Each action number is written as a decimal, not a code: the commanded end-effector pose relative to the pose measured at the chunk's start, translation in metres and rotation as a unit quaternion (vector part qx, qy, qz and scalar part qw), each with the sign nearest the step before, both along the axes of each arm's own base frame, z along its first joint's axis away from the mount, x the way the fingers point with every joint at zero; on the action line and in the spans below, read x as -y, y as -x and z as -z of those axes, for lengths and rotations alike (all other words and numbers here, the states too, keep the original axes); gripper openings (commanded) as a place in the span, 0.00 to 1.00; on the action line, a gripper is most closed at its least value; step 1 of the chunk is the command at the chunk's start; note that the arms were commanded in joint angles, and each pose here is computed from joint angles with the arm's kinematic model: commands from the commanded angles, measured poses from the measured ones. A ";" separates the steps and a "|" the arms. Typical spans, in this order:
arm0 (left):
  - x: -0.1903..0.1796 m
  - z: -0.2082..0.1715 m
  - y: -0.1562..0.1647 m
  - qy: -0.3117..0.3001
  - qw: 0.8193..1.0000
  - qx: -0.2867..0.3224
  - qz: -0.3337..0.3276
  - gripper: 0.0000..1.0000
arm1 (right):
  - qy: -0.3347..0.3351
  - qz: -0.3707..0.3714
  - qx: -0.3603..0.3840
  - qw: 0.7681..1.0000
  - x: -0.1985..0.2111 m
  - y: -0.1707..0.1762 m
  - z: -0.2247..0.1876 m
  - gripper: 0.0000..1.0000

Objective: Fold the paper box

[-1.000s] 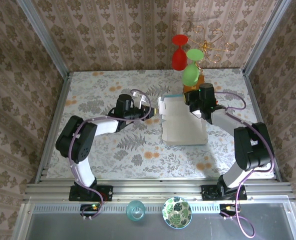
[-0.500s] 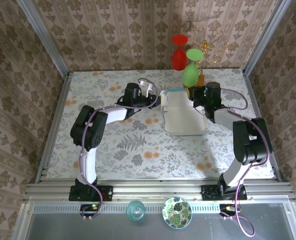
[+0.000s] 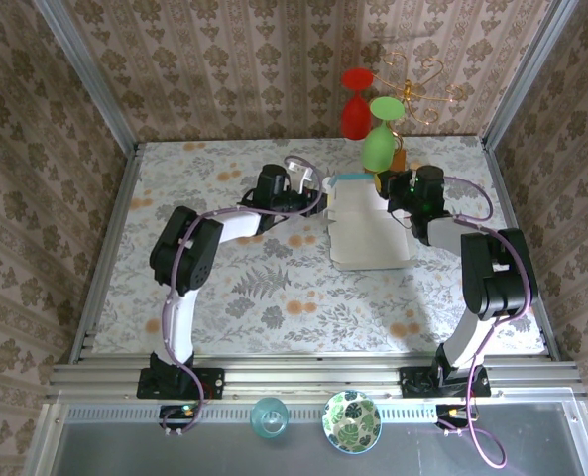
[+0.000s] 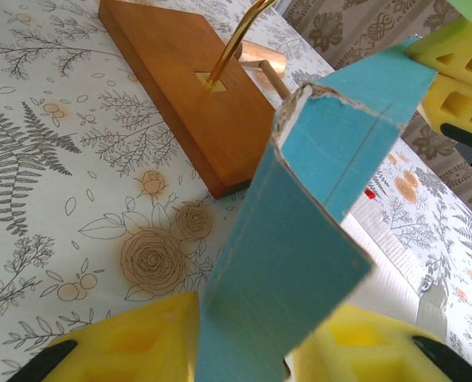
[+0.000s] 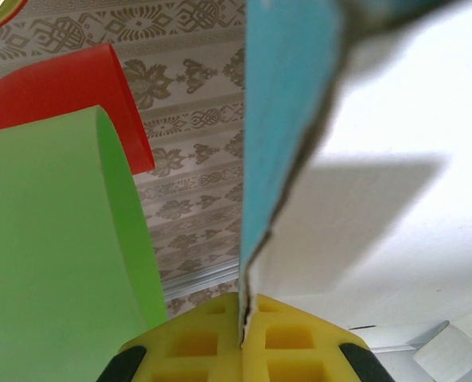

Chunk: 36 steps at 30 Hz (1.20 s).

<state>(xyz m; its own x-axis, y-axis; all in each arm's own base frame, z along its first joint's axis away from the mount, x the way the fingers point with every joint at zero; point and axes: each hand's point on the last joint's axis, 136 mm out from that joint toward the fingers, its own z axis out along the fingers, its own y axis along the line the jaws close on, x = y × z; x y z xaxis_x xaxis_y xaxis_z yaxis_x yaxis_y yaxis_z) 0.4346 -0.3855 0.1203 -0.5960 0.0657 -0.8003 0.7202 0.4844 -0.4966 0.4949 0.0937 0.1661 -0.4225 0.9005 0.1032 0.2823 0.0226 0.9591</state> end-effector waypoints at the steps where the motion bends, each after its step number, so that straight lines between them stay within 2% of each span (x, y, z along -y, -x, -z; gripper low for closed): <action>1: 0.011 -0.006 0.000 0.002 1.000 0.016 0.021 0.35 | -0.006 -0.008 0.009 1.000 -0.001 0.000 0.003 0.00; 7: 0.015 -0.006 0.008 -0.003 0.999 0.022 0.027 0.35 | -0.005 -0.006 0.030 1.000 0.000 0.004 0.005 0.00; 11: 0.011 -0.020 0.015 0.010 0.999 0.031 0.021 0.38 | -0.007 -0.002 0.043 0.999 0.005 0.006 0.009 0.00; 15: -0.003 -0.038 0.026 0.013 0.999 0.037 0.014 0.40 | -0.005 0.001 0.040 0.999 0.011 0.012 0.012 0.00; 19: -0.023 -0.041 0.041 0.004 0.999 0.029 0.015 0.41 | -0.007 -0.004 0.044 0.999 0.011 0.011 0.008 0.00; 21: -0.033 -0.033 0.041 -0.015 1.000 0.020 0.012 0.37 | -0.008 -0.006 0.045 0.999 0.011 0.011 0.007 0.00; 25: -0.046 -0.014 0.021 -0.076 0.997 0.007 -0.009 0.26 | -0.009 -0.006 0.046 0.999 0.010 0.011 0.009 0.00; 30: -0.028 0.003 -0.001 -0.105 0.994 0.008 0.007 0.25 | -0.011 -0.007 0.053 0.999 0.010 0.012 0.013 0.00; 36: -0.001 0.008 0.001 -0.098 0.994 0.027 0.040 0.25 | -0.016 -0.005 0.050 0.999 0.010 0.013 0.019 0.00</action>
